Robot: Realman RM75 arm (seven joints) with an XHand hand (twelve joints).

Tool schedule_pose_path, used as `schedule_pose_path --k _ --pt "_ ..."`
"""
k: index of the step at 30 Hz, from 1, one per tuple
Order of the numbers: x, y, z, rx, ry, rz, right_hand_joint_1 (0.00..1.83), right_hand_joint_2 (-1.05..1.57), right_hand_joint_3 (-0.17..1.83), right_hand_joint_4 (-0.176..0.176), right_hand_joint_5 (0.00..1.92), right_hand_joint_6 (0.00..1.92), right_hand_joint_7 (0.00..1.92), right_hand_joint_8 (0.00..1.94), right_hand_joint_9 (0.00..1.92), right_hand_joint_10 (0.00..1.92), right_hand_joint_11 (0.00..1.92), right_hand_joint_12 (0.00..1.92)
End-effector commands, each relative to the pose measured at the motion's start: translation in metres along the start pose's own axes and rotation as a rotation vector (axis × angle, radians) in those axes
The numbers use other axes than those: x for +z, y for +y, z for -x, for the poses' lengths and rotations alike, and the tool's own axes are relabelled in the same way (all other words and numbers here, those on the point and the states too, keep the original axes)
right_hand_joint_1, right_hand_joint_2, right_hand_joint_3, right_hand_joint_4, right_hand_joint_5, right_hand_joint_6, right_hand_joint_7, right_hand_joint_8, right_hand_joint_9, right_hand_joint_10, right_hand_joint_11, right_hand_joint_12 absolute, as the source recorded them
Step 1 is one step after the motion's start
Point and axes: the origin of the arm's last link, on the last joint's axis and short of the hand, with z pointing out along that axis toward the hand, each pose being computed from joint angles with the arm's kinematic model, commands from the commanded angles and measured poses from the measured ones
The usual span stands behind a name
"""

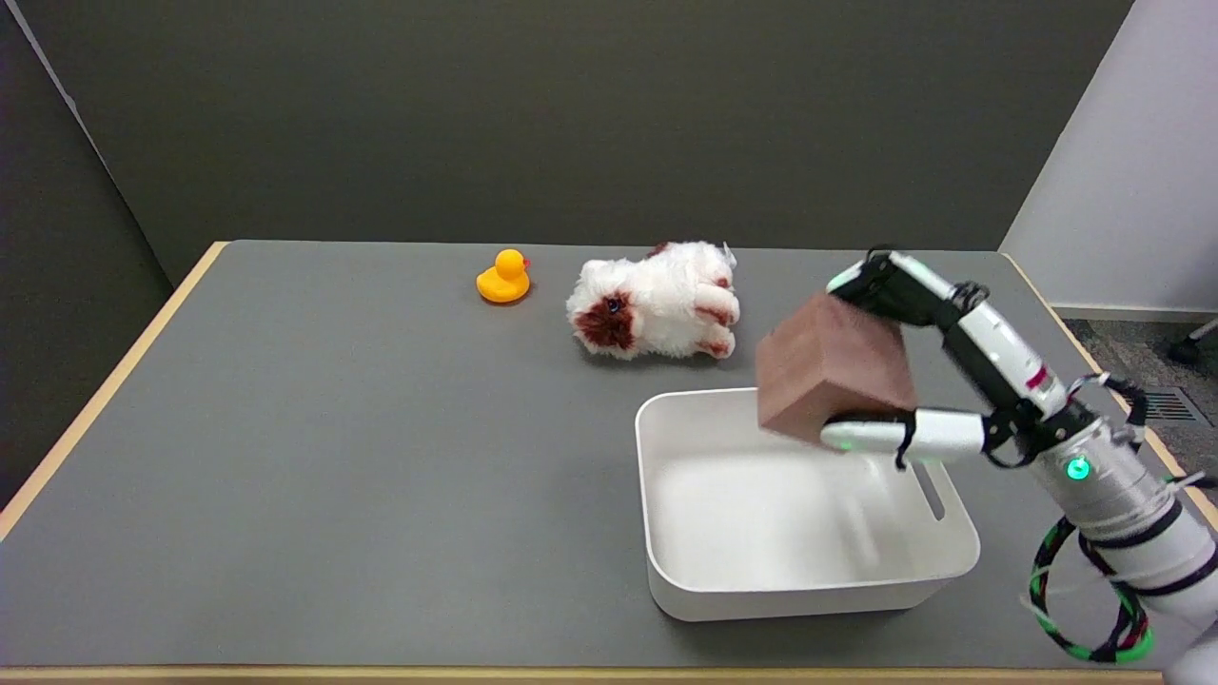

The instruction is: Place wooden cube into white box.

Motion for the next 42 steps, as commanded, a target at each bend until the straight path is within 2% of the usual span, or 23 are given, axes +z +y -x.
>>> schedule_pose_path --k 1,3,14,18,33,42 --pt "-0.049 -0.009 0.058 0.11 -0.132 0.065 1.19 1.14 0.25 -0.148 0.58 1.48 0.88 1.38 0.83 1.29 0.72 1.64" --pt "-0.052 -0.007 0.061 0.068 -0.128 0.06 1.19 1.14 0.25 -0.148 0.58 1.48 0.88 1.38 0.83 1.29 0.72 1.64" --pt "-0.046 0.021 0.079 0.085 -0.126 0.093 1.2 1.15 0.22 -0.159 0.58 1.47 0.88 1.38 0.84 1.29 0.72 1.65" --pt "-0.045 0.03 0.078 0.061 -0.127 0.109 1.2 1.16 0.21 -0.176 0.58 1.46 0.88 1.38 0.83 1.3 0.71 1.66" --pt "-0.02 0.062 0.066 -0.015 -0.162 0.213 1.2 1.19 0.15 -0.176 0.56 1.46 0.88 1.39 0.84 1.32 0.75 1.75" --pt "-0.019 0.064 0.064 -0.019 -0.163 0.221 1.2 1.17 0.17 -0.176 0.57 1.45 0.88 1.39 0.84 1.33 0.75 1.75"
